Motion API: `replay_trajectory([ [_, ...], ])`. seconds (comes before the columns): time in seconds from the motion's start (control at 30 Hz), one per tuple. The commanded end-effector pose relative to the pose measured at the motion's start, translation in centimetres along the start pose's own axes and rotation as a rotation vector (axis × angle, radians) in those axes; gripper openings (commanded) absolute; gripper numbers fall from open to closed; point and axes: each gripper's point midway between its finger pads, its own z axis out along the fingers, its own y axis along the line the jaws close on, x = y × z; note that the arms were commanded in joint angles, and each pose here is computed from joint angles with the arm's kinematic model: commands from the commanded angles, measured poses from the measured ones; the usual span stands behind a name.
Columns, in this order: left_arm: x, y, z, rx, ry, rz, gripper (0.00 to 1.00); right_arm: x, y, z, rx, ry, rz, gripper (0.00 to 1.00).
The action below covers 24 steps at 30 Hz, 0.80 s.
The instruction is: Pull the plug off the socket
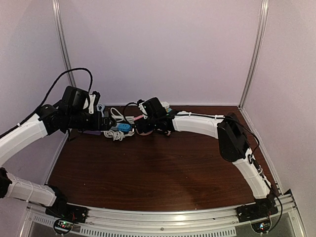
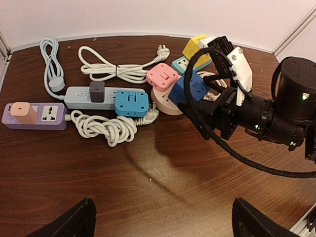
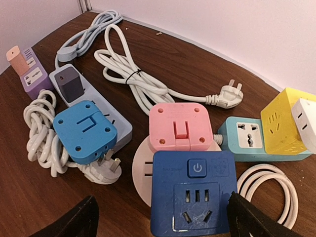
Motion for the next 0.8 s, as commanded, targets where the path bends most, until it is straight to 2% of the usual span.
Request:
replay_trajectory([
  [0.0,-0.4,0.0,-0.4,0.008,-0.023,-0.020,0.97,-0.9,-0.7,0.4,0.037,-0.031,-0.034,0.91],
  [0.23,-0.7,-0.3,0.4,0.018,-0.027,-0.034,0.98,0.1,-2.2,1.1,0.060,-0.004,-0.023,0.88],
  [0.4,-1.0,-0.7,1.3,0.023,-0.021,-0.033,0.98,-0.5,-3.2,1.1,0.046,-0.011,0.010,0.98],
  [0.77,-1.1,-0.8,2.3,0.019,-0.013,-0.041,0.98,0.3,-2.8,2.2,-0.002,0.008,0.000,0.99],
])
